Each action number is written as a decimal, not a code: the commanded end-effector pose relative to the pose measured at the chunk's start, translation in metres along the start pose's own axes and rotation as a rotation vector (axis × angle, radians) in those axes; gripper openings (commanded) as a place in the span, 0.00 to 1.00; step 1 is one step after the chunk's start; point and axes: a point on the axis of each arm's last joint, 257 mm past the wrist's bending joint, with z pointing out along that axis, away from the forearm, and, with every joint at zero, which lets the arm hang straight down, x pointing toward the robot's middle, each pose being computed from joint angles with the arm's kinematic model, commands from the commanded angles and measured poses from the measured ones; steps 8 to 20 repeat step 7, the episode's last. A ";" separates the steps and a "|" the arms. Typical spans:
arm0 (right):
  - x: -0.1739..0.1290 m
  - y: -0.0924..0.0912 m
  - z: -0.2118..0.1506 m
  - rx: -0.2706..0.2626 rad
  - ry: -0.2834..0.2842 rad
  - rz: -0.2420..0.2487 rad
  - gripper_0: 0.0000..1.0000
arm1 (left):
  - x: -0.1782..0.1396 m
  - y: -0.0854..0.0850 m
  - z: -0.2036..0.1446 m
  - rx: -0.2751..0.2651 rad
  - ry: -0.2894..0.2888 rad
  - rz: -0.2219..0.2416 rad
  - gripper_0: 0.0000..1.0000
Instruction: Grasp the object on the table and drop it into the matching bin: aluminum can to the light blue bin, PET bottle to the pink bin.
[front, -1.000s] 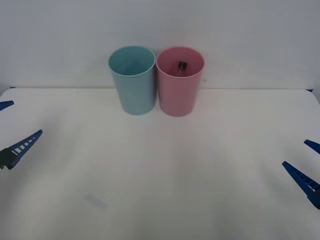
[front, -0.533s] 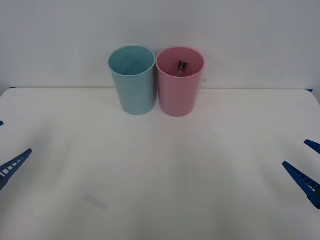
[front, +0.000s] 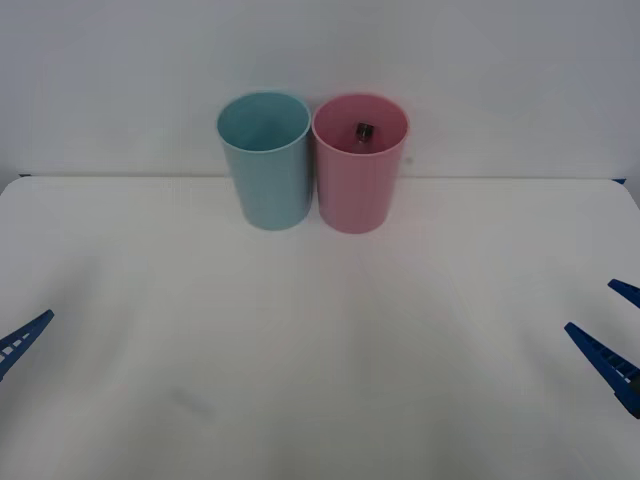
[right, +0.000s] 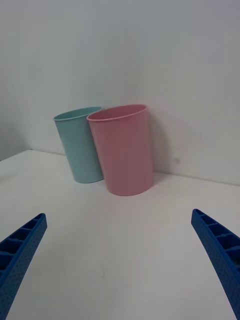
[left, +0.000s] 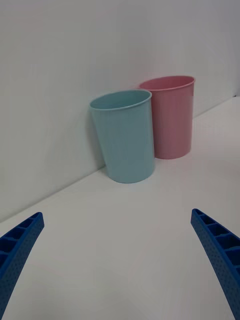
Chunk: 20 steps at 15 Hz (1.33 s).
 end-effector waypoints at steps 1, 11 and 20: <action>0.000 0.000 0.000 0.000 0.000 0.000 1.00 | 0.000 0.000 0.000 0.001 0.001 0.000 1.00; 0.000 0.000 0.000 0.000 0.000 0.000 1.00 | 0.000 0.000 0.000 0.001 0.001 0.000 1.00; 0.000 0.000 0.000 0.000 0.000 0.000 1.00 | 0.000 0.000 0.000 0.001 0.001 0.000 1.00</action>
